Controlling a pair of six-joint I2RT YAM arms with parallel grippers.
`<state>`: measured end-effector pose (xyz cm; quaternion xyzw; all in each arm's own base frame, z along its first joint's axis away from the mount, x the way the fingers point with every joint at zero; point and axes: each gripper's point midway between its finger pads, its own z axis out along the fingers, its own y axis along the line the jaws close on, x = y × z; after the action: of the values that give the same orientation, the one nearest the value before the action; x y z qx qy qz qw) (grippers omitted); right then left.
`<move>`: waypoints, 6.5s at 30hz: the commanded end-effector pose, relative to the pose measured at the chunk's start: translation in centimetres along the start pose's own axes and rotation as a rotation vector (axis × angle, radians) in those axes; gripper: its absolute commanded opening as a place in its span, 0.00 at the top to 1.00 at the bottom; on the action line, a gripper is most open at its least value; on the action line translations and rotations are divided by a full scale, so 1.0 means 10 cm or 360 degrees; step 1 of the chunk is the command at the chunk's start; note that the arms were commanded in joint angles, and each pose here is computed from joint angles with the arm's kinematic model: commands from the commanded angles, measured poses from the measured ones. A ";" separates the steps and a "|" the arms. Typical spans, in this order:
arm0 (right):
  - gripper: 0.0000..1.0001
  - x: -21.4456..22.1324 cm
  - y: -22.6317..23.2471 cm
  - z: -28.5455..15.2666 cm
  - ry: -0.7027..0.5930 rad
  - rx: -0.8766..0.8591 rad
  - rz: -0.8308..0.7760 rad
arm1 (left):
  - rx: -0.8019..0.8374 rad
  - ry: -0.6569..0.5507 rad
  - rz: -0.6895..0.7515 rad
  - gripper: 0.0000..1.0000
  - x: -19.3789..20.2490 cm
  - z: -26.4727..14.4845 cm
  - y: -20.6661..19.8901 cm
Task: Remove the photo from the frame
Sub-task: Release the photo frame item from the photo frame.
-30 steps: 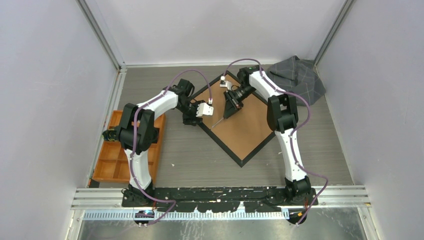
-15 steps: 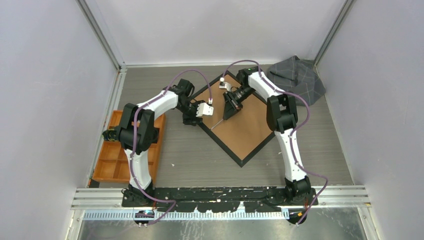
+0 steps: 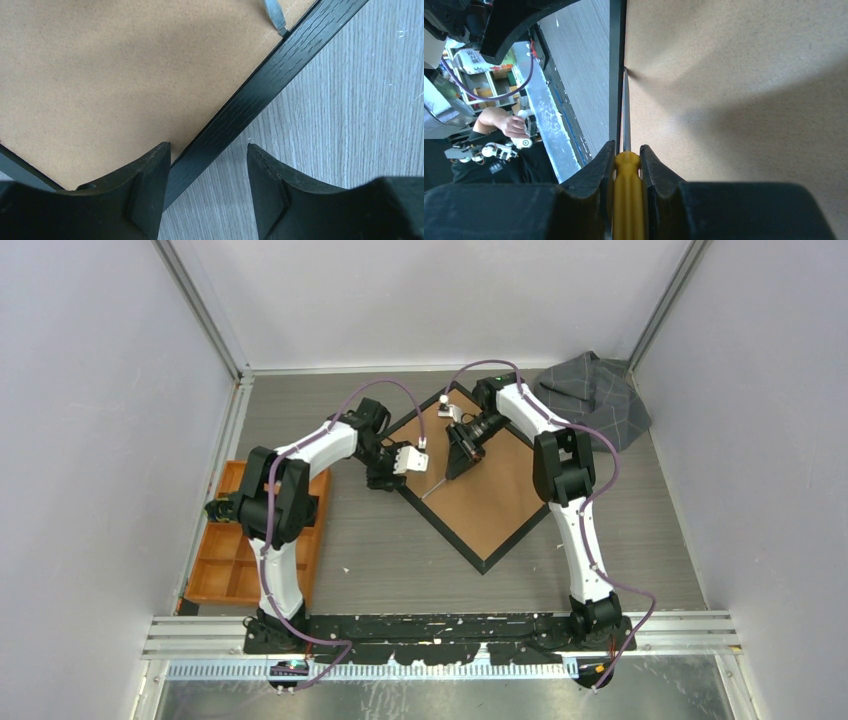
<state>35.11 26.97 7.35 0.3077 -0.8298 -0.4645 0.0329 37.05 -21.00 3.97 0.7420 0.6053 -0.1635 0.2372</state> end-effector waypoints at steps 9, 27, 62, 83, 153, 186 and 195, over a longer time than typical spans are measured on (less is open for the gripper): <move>0.99 0.11 -0.02 0.24 0.0141 0.0040 -0.0198 | 0.0278 0.0055 -0.0178 0.46 0.03 0.27 -0.54; 0.99 -0.04 0.42 0.31 0.0024 0.0177 -0.0435 | 0.0312 0.0131 -0.0340 0.65 0.17 0.40 -0.60; 0.99 -0.01 0.68 0.69 -0.0215 0.0501 -0.0391 | 0.0311 0.0115 -0.0663 0.62 0.34 0.32 -0.37; 0.99 -0.10 0.59 0.66 -0.0341 0.0624 -0.0388 | 0.0206 0.0350 -0.0760 0.45 0.61 0.42 -0.26; 0.99 -0.13 1.67 0.85 -0.0346 0.0476 -0.0759 | -0.0283 -0.0087 -0.0966 0.31 0.25 -0.45 0.37; 0.99 0.41 0.78 -1.07 -0.0301 0.0788 -0.0413 | 0.0051 -0.0108 0.0733 0.31 0.45 -0.34 -0.10; 0.99 1.59 0.38 -1.48 0.0100 0.1434 -0.0477 | 0.0170 -0.0006 0.0692 0.42 0.51 -0.18 -0.22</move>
<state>27.17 14.24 17.15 0.3895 -0.8865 -0.1743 -0.1792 37.06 -15.72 3.42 0.8642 0.4130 -0.1296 0.2567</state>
